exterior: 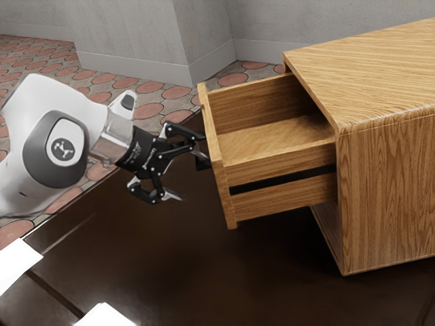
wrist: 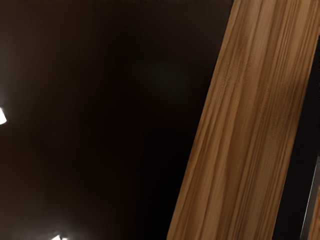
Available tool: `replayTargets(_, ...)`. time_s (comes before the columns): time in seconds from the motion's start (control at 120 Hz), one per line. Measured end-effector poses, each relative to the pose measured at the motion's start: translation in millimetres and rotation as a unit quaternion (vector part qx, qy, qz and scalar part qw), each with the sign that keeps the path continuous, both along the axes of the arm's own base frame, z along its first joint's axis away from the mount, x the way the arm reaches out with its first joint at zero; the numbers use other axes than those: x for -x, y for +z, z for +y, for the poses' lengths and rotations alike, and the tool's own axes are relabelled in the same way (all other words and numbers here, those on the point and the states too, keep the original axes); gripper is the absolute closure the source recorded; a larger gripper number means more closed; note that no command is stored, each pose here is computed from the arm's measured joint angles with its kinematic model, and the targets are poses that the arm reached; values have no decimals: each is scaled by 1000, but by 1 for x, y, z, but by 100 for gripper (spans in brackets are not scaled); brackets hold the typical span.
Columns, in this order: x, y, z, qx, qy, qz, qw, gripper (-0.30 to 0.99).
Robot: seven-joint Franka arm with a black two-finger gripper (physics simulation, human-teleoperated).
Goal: Pull the drawer handle with one arm to open the drawer
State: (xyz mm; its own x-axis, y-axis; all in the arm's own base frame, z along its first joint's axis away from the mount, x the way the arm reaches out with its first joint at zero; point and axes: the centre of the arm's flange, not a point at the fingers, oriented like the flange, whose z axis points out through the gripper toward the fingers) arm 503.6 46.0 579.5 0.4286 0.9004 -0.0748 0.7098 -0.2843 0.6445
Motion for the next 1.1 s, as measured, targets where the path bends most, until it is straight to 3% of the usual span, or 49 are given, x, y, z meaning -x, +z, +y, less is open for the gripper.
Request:
replayTargets(0.567, 22, -3, 26, 6, 22, -1, 1000, 1)
replayTargets(0.767, 37, 26, 31, 1, 23, -29, 999, 1)
replayTargets(0.883, 58, 52, 73, -3, 49, -43, 998, 0)
replayTargets(0.917, 60, 78, 82, -28, 46, -51, 997, 1)
replayTargets(0.975, 52, 172, 39, -146, -18, -75, 986, 0)
replayTargets(1.017, 51, 202, -10, -203, -78, -60, 974, 0)
replayTargets(1.1, -6, 213, -116, -287, -217, -28, 932, 0)
